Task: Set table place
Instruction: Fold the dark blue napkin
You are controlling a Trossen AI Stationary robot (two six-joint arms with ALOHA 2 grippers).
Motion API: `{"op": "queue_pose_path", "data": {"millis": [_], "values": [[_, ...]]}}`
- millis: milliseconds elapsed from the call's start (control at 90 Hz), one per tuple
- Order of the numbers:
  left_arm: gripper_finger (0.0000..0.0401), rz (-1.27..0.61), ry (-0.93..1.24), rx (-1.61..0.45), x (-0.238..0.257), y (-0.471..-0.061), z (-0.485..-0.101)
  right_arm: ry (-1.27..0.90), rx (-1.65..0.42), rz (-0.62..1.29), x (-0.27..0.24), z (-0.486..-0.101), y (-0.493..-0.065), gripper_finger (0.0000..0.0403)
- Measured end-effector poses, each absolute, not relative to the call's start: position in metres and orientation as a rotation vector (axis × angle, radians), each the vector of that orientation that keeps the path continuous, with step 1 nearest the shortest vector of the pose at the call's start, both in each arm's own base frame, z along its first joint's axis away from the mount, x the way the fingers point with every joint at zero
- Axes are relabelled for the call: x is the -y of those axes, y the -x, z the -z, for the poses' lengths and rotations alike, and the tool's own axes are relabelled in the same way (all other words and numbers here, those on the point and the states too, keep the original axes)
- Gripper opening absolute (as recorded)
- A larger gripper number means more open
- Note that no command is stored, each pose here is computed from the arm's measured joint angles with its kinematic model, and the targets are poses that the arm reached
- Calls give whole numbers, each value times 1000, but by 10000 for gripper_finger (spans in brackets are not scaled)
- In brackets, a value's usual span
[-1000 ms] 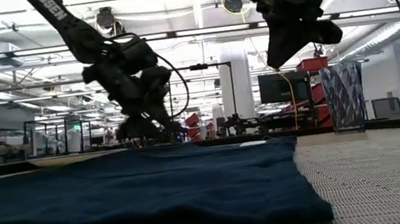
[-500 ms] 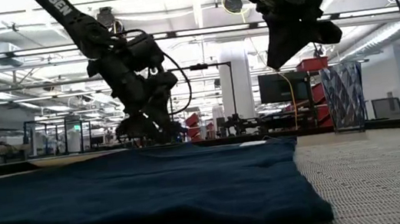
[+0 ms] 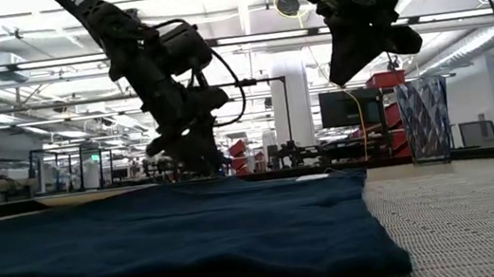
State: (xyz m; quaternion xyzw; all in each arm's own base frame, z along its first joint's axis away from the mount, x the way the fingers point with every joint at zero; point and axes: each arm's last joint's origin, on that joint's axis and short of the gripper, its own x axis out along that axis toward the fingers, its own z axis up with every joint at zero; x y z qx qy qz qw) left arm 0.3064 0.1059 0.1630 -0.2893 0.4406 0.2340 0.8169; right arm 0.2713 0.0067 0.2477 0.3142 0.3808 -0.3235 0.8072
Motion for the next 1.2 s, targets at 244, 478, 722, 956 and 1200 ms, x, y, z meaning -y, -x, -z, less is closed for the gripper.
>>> {"op": "queue_pose_path", "data": {"millis": [244, 478, 722, 956, 1200], "values": [[150, -557, 578, -969, -104, -304, -161, -658, -800, 712, -6, -248, -271, 45], [150, -595, 536, -964, -99, -306, -161, -652, -803, 709, -6, -248, -271, 45], [148, -608, 553, -959, -98, -306, -161, -652, -803, 709, -6, -248, -271, 45], [100, -604, 574, -972, -102, -303, -161, -648, -804, 707, -6, -248, -271, 45], [82, -532, 579, -974, -100, -305, -161, -648, -805, 707, -6, -248, -271, 45]]}}
